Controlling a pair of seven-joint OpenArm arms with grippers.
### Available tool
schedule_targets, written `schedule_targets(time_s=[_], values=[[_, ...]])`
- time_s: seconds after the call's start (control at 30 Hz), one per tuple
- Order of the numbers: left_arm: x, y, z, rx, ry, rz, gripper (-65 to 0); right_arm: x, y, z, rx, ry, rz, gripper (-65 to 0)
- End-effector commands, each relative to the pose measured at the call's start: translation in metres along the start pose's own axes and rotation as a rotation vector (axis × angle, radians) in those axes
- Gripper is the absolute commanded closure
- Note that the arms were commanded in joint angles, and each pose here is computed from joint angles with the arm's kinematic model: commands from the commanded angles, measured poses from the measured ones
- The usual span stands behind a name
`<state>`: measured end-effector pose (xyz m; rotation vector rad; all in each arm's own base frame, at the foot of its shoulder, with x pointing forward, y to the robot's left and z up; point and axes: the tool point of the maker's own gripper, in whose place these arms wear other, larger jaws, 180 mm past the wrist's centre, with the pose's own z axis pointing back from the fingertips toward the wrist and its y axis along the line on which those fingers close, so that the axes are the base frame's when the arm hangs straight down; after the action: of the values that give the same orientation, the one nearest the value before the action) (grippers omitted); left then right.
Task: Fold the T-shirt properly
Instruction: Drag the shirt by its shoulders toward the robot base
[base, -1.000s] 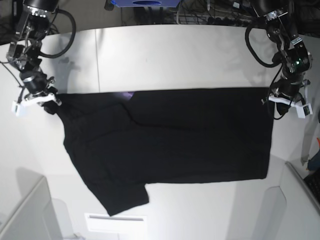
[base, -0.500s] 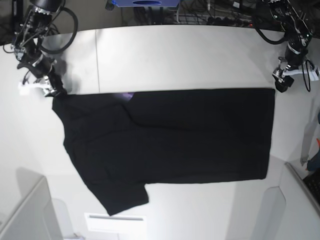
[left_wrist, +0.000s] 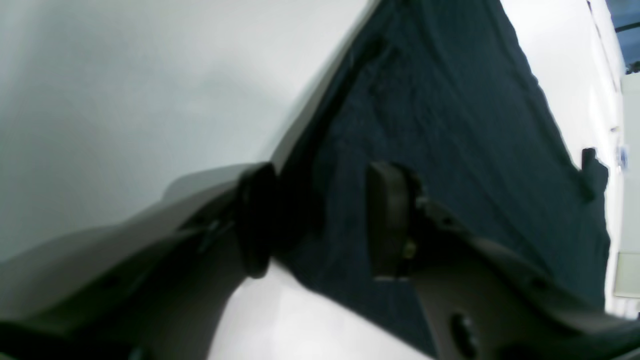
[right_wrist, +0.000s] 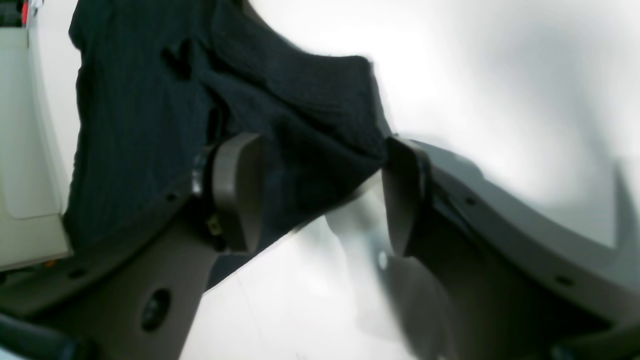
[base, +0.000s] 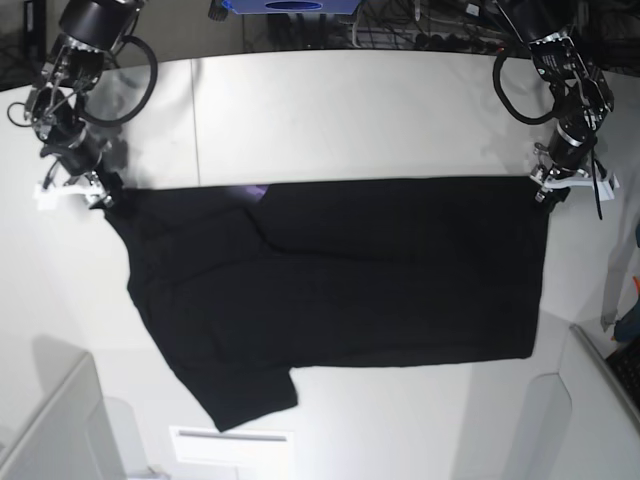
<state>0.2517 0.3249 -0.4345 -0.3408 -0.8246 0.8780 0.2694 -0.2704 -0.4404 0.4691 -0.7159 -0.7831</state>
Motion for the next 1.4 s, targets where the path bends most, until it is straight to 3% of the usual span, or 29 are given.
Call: schedule_targets(time_s=[0.0,0.27,0.37,0.5,0.67,0.8,1.0,1.17,1.37], values=[[-0.026,0.017,-0.001,0.075,0.105,0.000,-23.5,-0.006,-0.009,-0.002,-0.038,0.043,-0.001,-33.3],[-0.047,-0.001,-0.011,0.041,0.170,-0.046,-8.1,-0.011,-0.013,-0.007,-0.045,0.065,-0.023,-31.1],[-0.048,0.002,-0.010,0.047,0.172,-0.046,0.0,-0.012,-0.015,-0.008,-0.048,0.065,-0.027,-19.8],[-0.049,0.003,-0.009,0.050,0.176,-0.046,0.0,-0.008,-0.010,-0.007,-0.007,0.052,0.001,0.0],[-0.050,0.010,-0.005,0.064,0.193,-0.068,0.0,-0.007,-0.011,-0.004,-0.005,0.048,0.017,0.0],[-0.055,0.016,0.005,0.077,0.249,-0.084,0.0,-0.006,-0.040,0.013,-0.057,0.024,-0.022,0.0],[-0.055,0.028,0.037,0.103,0.258,-0.182,0.0,-0.008,-0.073,0.048,-0.140,0.032,0.041,0.0],[-0.071,0.041,0.067,0.133,0.303,-0.254,0.0,-0.016,-0.077,0.084,-0.175,0.029,0.133,0.0],[-0.088,0.062,0.090,0.179,0.348,-0.268,0.0,-0.044,-0.078,0.110,-0.198,0.056,0.159,0.0]])
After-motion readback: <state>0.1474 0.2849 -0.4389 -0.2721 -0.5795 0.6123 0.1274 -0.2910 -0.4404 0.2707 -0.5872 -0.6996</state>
